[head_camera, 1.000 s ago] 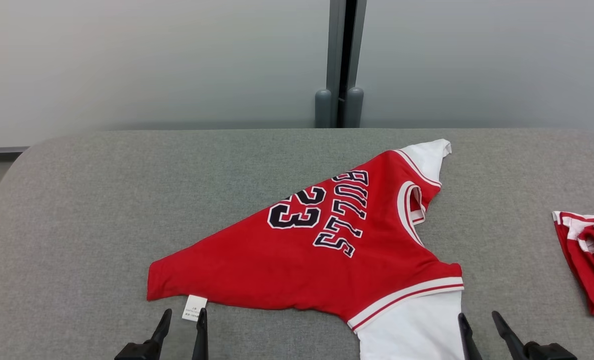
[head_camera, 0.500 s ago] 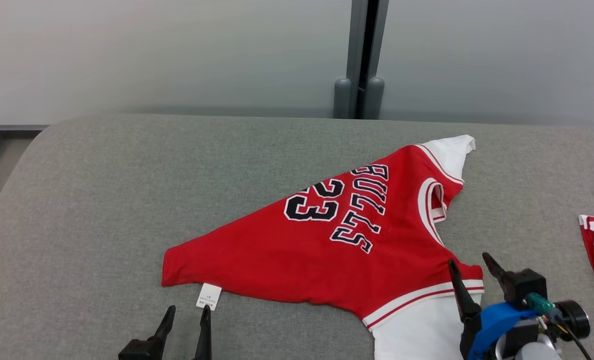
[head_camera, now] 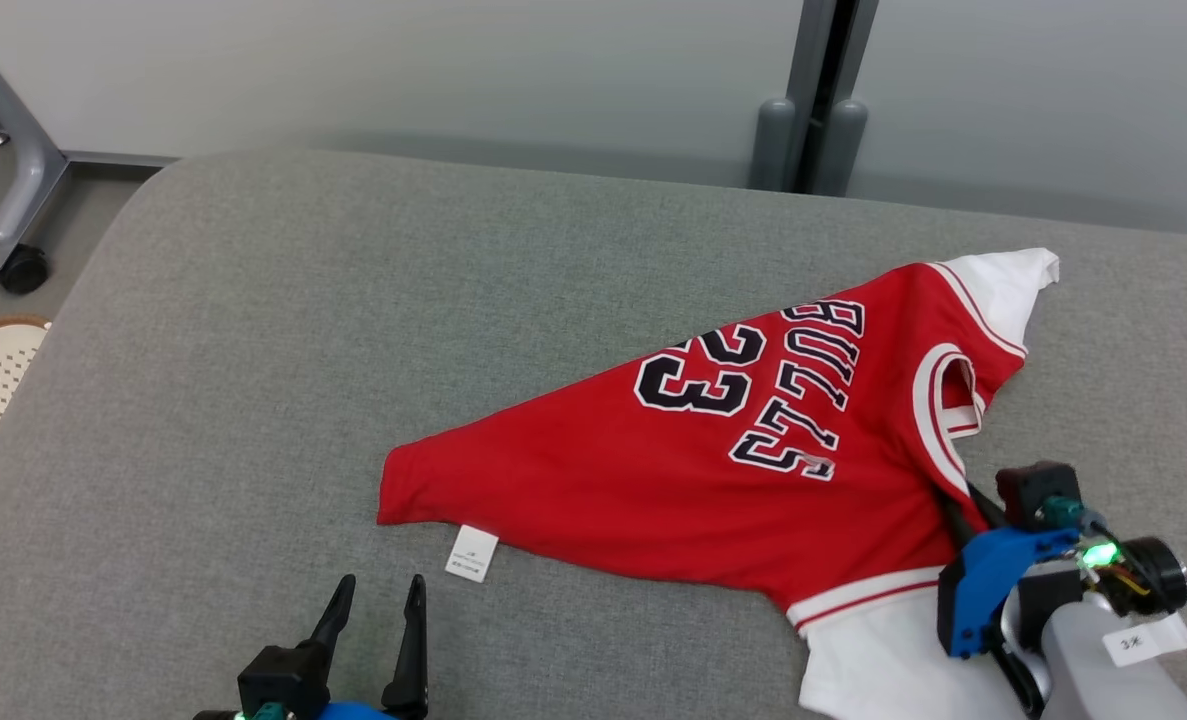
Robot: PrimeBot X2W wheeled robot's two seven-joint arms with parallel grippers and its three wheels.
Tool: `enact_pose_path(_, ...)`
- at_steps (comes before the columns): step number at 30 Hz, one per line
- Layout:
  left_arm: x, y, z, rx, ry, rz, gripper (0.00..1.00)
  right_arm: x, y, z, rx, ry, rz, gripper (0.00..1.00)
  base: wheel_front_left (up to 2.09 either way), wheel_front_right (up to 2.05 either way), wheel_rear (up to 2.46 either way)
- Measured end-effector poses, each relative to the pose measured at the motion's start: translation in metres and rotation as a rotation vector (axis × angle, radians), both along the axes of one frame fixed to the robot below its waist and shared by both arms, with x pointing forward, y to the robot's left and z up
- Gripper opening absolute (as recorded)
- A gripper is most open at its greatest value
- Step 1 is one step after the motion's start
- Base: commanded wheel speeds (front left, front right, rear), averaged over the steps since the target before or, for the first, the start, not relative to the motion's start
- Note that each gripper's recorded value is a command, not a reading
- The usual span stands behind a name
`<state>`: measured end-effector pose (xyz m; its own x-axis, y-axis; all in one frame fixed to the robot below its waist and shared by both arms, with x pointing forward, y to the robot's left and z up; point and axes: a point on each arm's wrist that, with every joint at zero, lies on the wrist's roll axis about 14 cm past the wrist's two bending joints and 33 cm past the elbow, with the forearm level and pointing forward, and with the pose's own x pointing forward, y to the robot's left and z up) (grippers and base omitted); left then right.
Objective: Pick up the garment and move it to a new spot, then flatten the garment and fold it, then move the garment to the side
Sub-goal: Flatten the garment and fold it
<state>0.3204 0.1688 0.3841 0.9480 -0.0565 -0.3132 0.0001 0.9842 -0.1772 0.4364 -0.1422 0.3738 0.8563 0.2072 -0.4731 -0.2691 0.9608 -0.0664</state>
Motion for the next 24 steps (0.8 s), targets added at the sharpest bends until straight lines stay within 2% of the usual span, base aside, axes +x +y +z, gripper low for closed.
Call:
enact_pose_path(8, 0.007, 0.005, 0.001, 0.005, -0.003, 0.01, 1.0, 0.062, -0.022, 0.039, -0.078, -0.151, -0.01, 0.0, 0.0, 0.0, 0.0)
enact_pose_path(9, 0.007, 0.006, 0.001, 0.006, -0.002, 0.012, 1.0, 0.066, -0.024, 0.042, -0.073, -0.156, -0.023, 0.35, 0.0, 0.0, 0.0)
enact_pose_path(10, 0.007, 0.006, 0.001, 0.006, -0.002, 0.014, 1.0, 0.068, -0.027, 0.042, -0.077, -0.153, -0.032, 1.0, 0.0, 0.0, 0.0)
enact_pose_path(18, 0.013, 0.014, 0.016, 0.013, -0.054, 0.039, 1.0, 0.069, -0.015, 0.076, -0.017, -0.294, -0.06, 1.0, 0.0, 0.0, 0.0)
enact_pose_path(22, 0.014, 0.014, 0.022, 0.019, -0.078, 0.041, 1.0, 0.051, -0.007, 0.099, 0.036, -0.385, -0.073, 1.0, 0.0, 0.0, 0.0)
enact_pose_path(24, 0.015, 0.013, 0.025, 0.02, -0.088, 0.035, 1.0, 0.033, -0.01, 0.098, 0.056, -0.397, -0.084, 1.0, 0.0, 0.0, 0.0)
